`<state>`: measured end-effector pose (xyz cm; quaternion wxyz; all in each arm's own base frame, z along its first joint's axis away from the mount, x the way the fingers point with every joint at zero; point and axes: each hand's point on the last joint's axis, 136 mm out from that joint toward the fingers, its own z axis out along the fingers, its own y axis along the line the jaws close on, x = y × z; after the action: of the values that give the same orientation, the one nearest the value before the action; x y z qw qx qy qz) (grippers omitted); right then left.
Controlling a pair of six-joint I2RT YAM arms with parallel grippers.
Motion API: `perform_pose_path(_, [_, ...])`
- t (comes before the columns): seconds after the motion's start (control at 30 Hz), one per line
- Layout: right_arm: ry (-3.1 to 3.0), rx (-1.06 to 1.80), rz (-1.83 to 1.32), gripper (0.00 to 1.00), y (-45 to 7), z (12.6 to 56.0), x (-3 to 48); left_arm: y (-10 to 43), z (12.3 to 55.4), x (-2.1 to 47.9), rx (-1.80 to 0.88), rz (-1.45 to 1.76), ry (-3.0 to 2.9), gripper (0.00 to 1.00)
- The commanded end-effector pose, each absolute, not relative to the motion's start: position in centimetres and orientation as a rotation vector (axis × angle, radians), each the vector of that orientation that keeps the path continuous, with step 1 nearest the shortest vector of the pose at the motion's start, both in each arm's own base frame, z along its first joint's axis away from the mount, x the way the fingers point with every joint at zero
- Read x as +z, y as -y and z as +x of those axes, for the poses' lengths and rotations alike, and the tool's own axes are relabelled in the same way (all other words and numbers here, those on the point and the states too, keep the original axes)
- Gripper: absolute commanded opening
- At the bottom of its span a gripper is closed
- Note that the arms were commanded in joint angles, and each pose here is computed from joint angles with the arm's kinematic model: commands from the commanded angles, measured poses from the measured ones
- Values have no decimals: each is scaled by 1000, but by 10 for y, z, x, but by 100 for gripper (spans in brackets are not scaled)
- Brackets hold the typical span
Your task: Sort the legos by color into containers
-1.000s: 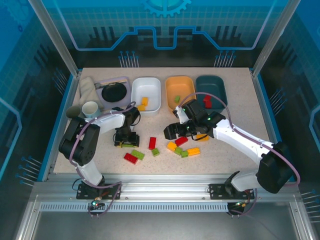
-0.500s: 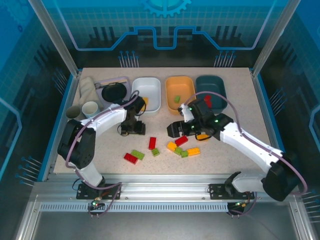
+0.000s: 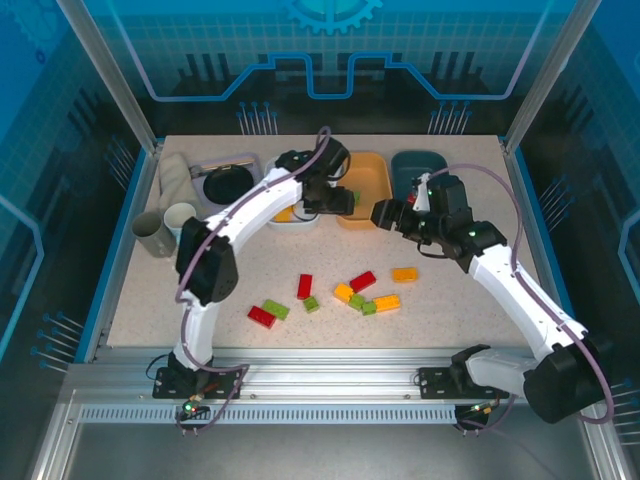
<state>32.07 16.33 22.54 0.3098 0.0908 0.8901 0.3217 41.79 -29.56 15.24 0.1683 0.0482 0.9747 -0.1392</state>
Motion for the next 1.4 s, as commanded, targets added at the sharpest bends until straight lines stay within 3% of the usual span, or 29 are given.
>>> perform_pose_path(0.0, [-2289,860,386,83,-150,335,237,316,423,147,-426,128,-2801,64])
perform_pose_path(0.2, [-2262,873,488,83,-131,337,236,342,451,123,-442,125,-2786,64])
perform_pose_path(0.47, [-2278,868,547,82,-116,328,225,346,457,84,-357,123,-2835,64])
perform_pose_path(0.73, [-2304,857,542,83,-115,326,219,353,462,74,-387,96,-2835,73])
perform_pose_path(1.13, [-2411,729,395,81,-118,316,209,359,472,184,-541,1,-2621,78])
perform_pose_path(1.37, [-2680,519,261,77,-144,278,168,310,449,270,-600,-184,-2481,83])
